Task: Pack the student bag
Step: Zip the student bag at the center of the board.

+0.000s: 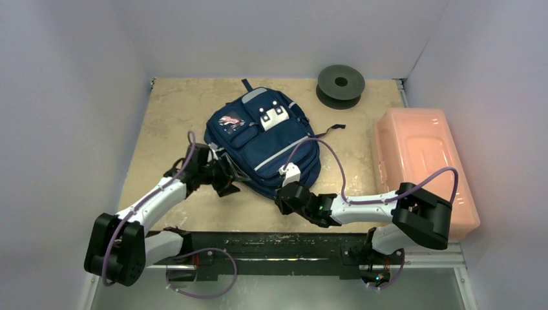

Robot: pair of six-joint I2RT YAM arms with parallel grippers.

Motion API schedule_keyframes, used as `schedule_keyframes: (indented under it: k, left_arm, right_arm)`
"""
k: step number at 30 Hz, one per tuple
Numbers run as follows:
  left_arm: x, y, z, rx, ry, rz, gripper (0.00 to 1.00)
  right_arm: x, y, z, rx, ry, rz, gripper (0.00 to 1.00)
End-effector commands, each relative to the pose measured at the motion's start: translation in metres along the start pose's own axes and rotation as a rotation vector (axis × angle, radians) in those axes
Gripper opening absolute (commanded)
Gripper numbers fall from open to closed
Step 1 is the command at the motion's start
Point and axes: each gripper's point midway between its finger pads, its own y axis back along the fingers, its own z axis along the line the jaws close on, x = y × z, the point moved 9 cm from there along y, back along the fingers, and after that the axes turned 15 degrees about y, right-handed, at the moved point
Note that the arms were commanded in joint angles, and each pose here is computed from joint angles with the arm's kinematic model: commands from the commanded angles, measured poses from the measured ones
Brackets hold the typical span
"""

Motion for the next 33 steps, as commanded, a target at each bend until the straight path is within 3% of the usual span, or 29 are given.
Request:
schedule_keyframes:
  k: [1, 6, 8, 11, 13, 14, 17, 19, 22, 25, 27, 32, 33]
  left_arm:
    - [0.024, -0.029, -0.010, 0.172, 0.041, -0.019, 0.61]
    - [0.043, -0.055, -0.007, 0.150, 0.017, 0.025, 0.62]
    - [0.048, -0.062, -0.006, 0.147, 0.009, 0.022, 0.63]
    - [0.050, -0.067, -0.004, 0.158, 0.016, 0.019, 0.63]
    - [0.050, -0.069, 0.000, 0.148, 0.028, 0.011, 0.63]
    - [0.051, -0.070, 0.002, 0.141, 0.032, 0.009, 0.63]
    - [0.050, -0.074, 0.009, 0.124, 0.047, 0.000, 0.62]
    - [0.049, -0.076, 0.012, 0.115, 0.056, -0.002, 0.59]
    - [0.050, -0.079, 0.013, 0.118, 0.061, 0.022, 0.52]
    - [0.051, -0.081, 0.014, 0.110, 0.063, 0.032, 0.50]
    - [0.051, -0.081, 0.015, 0.100, 0.059, 0.041, 0.52]
    - [0.052, -0.081, 0.018, 0.079, 0.052, 0.048, 0.60]
    - [0.052, -0.081, 0.018, 0.074, 0.050, 0.053, 0.60]
  right_arm:
    - [0.021, -0.008, -0.002, 0.018, 0.009, 0.061, 0.18]
    - [0.021, -0.013, -0.002, 0.043, 0.008, 0.030, 0.48]
    - [0.021, -0.015, -0.002, 0.052, 0.010, 0.025, 0.46]
    - [0.016, -0.013, -0.001, 0.068, 0.012, 0.007, 0.31]
    - [0.015, -0.011, -0.001, 0.079, 0.005, -0.007, 0.28]
    - [0.013, -0.008, -0.001, 0.076, -0.002, -0.020, 0.29]
    - [0.006, 0.002, -0.001, 0.052, -0.018, -0.064, 0.49]
    - [0.003, 0.010, -0.003, 0.040, -0.056, -0.101, 0.55]
    - [-0.005, 0.013, 0.001, 0.003, -0.114, -0.162, 0.54]
    - [-0.020, 0.010, 0.010, 0.000, -0.194, -0.175, 0.46]
    - [-0.024, 0.008, 0.014, 0.035, -0.245, -0.156, 0.47]
    - [-0.021, -0.002, 0.015, 0.204, -0.147, -0.083, 0.47]
    - [-0.023, -0.006, 0.022, 0.239, -0.309, -0.081, 0.50]
